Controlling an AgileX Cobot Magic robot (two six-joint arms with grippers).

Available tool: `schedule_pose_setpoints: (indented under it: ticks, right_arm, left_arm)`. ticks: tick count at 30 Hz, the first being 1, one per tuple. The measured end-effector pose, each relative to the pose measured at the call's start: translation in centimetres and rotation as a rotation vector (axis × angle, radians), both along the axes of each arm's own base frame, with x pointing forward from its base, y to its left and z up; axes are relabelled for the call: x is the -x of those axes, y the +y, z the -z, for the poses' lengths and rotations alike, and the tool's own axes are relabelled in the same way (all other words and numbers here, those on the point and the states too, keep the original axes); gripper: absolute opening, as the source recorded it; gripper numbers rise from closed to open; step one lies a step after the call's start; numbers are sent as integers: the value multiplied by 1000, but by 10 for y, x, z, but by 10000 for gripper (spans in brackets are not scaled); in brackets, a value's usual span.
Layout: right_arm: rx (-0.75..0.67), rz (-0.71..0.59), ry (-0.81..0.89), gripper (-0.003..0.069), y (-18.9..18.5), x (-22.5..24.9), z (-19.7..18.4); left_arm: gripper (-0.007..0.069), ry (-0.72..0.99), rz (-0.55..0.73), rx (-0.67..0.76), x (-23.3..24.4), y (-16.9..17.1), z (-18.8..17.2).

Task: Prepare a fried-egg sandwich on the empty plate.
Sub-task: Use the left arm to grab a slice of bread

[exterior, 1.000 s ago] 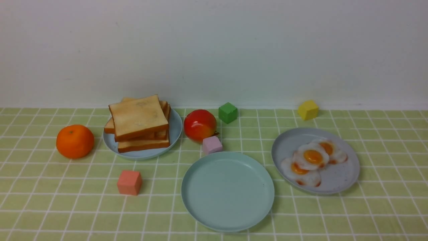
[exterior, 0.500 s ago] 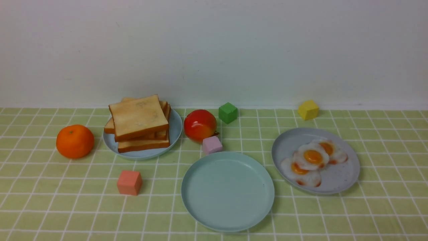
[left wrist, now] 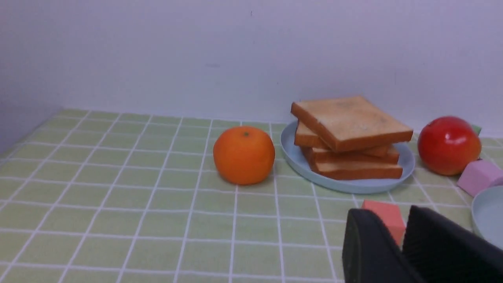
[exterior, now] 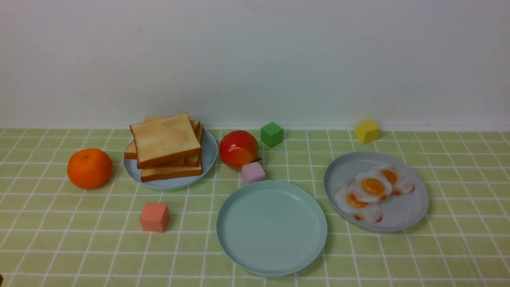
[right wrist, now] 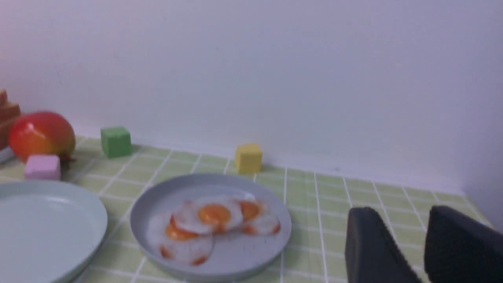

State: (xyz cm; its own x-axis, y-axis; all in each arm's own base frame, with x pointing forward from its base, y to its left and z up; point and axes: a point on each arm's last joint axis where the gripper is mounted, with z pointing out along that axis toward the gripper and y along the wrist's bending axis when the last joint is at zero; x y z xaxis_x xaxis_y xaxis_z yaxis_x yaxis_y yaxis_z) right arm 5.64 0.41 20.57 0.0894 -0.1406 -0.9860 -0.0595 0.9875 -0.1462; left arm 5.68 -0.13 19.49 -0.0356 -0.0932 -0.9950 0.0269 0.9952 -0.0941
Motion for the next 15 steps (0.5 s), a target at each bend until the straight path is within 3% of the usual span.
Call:
schedule_pose_setpoints:
  ticks: [7, 12, 15]
  right_arm:
    - [-35, -22, -79, 242, 2, 1, -7]
    - [-232, -107, -284, 242, 5, 7, -27]
    - [-396, -186, -470, 242, 4, 17, -51]
  left_arm:
    - [169, -90, 10, 16, 0, -1, -8]
    - [173, -354, 58, 293, 5, -1, -32]
    - [176, -612, 128, 462, 16, 1, -57]
